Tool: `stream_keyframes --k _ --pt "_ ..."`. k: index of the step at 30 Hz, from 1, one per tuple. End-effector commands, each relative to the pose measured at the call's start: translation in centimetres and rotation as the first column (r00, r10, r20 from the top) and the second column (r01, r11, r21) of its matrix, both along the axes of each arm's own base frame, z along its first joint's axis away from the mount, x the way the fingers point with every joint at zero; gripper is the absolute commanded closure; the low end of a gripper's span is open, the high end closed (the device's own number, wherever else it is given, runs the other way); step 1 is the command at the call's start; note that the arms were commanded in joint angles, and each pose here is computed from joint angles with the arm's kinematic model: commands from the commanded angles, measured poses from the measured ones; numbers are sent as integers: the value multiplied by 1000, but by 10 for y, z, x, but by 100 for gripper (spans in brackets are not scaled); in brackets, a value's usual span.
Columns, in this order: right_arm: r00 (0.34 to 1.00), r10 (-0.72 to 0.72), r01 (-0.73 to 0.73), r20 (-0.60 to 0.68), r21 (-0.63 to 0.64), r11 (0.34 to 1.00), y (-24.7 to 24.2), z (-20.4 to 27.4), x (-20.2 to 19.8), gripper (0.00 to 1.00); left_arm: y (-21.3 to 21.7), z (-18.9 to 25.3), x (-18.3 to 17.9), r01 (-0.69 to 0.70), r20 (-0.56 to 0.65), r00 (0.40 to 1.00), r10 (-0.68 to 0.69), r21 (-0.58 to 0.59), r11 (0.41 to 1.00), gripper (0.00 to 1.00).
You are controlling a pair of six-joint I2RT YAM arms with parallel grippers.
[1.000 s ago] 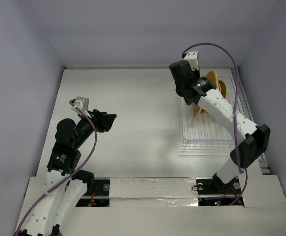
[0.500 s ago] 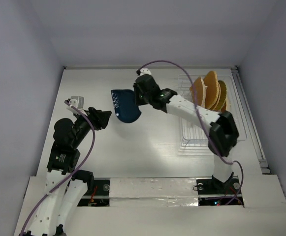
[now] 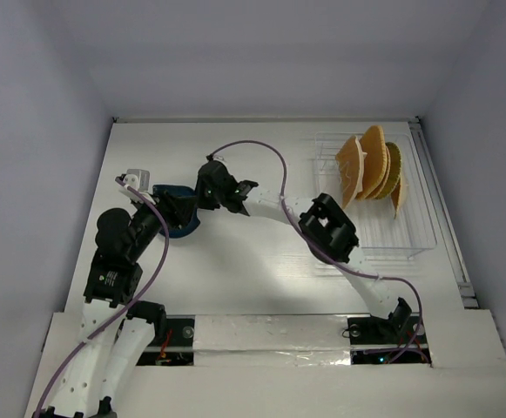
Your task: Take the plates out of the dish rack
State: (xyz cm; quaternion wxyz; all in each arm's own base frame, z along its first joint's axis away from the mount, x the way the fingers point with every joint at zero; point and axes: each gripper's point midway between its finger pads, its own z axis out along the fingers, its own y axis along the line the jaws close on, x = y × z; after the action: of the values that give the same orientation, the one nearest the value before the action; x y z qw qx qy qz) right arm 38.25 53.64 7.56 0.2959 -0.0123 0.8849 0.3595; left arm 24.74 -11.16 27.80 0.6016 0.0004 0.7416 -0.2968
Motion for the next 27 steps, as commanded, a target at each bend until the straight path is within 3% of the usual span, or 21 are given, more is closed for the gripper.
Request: stream_keyframes --k 1,5,7,8,9,12,15,20,24,27 --pt "999 -20 6 32 386 923 47 99 12 100 -2 31 1 12 87 996 -11 -21 1000 50" --pt "999 -38 48 -32 423 905 50 72 11 100 -2 31 1 13 86 996 -11 -20 1000 50" --pt "999 -28 44 -42 429 902 51 65 9 90 -2 30 1 12 83 996 -11 -19 1000 50" --pt "998 -24 44 -52 419 907 50 57 8 80 -2 30 1 12 85 996 -11 -20 1000 50" --pt "999 -24 42 -48 424 905 51 59 8 80 -2 30 1 12 82 997 -11 -21 1000 50" --pt "999 -24 38 -39 416 909 46 57 5 60 -2 29 1 15 82 997 -14 -21 1000 50" --pt "999 -40 48 -29 380 924 37 52 4 49 -2 29 1 15 83 996 -14 -19 1000 50" --pt "998 -54 41 28 352 935 24 75 2 29 0 28 3 8 80 997 -6 -19 1000 50" --pt "990 -105 73 92 299 952 -1 93 1 3 -1 28 3 9 79 997 -8 -20 1000 50" --pt "975 -161 118 154 252 960 -28 112 1 3 1 27 3 3 79 997 -2 -20 1000 50"
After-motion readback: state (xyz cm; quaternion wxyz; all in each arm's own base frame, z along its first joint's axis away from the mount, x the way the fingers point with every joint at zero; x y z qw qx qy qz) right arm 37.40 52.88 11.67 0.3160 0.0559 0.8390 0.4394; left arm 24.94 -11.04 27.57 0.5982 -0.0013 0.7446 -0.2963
